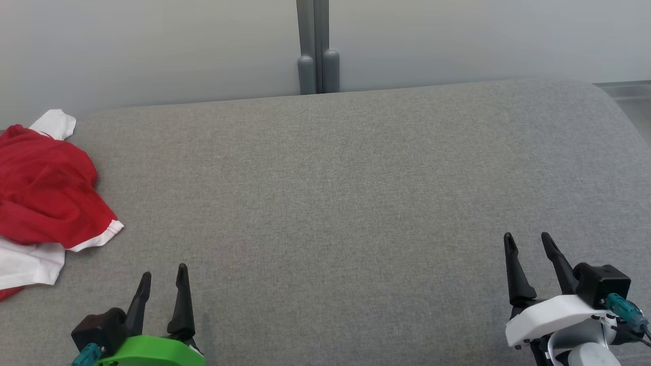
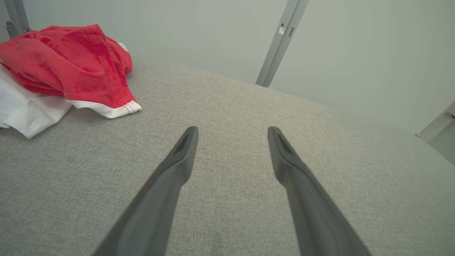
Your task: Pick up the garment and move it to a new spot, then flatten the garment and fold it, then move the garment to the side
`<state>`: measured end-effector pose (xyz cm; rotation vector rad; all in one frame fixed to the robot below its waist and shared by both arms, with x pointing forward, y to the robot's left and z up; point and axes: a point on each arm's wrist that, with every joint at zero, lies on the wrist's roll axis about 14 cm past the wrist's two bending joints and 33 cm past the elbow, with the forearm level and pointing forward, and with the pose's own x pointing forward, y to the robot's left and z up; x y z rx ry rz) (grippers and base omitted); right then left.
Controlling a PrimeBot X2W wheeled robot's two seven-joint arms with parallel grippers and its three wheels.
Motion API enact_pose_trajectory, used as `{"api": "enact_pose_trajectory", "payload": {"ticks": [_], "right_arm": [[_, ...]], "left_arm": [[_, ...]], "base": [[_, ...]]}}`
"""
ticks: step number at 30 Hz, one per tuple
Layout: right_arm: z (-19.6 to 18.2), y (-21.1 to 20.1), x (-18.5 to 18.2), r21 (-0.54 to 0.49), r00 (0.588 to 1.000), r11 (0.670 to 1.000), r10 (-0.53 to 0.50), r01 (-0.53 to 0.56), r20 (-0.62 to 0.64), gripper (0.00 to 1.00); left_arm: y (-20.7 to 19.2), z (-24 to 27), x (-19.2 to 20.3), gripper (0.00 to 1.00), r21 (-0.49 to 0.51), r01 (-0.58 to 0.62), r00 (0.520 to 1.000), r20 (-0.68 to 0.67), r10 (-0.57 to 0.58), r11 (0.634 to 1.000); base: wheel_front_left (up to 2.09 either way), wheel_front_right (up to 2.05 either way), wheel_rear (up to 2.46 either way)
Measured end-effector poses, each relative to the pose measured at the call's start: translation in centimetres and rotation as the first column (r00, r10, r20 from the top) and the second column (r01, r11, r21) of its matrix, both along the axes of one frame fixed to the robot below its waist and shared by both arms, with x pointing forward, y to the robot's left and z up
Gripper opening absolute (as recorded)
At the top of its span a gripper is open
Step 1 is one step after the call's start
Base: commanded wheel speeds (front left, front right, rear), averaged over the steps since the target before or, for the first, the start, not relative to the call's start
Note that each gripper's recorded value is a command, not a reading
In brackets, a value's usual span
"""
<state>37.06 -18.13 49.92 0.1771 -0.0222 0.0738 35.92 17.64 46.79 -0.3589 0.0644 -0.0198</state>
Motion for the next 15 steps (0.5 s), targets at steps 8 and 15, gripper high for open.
{"api": "enact_pose_trajectory", "payload": {"ticks": [8,15], "right_arm": [[0.06,0.06,-0.17,-0.069,1.0,0.998,0.009,-0.008,0.013,1.0],[0.12,-0.03,-0.29,-0.108,1.0,0.994,0.012,-0.009,0.023,1.0]], "left_arm": [[-0.18,-0.26,-0.24,1.0,0.048,0.012,1.0,0.001,-0.012,0.999],[-0.41,-0.22,-0.35,1.0,0.086,0.025,1.0,0.009,-0.025,0.996]], "base": [[0.0,0.0,0.0],[0.0,0.0,0.0]]}}
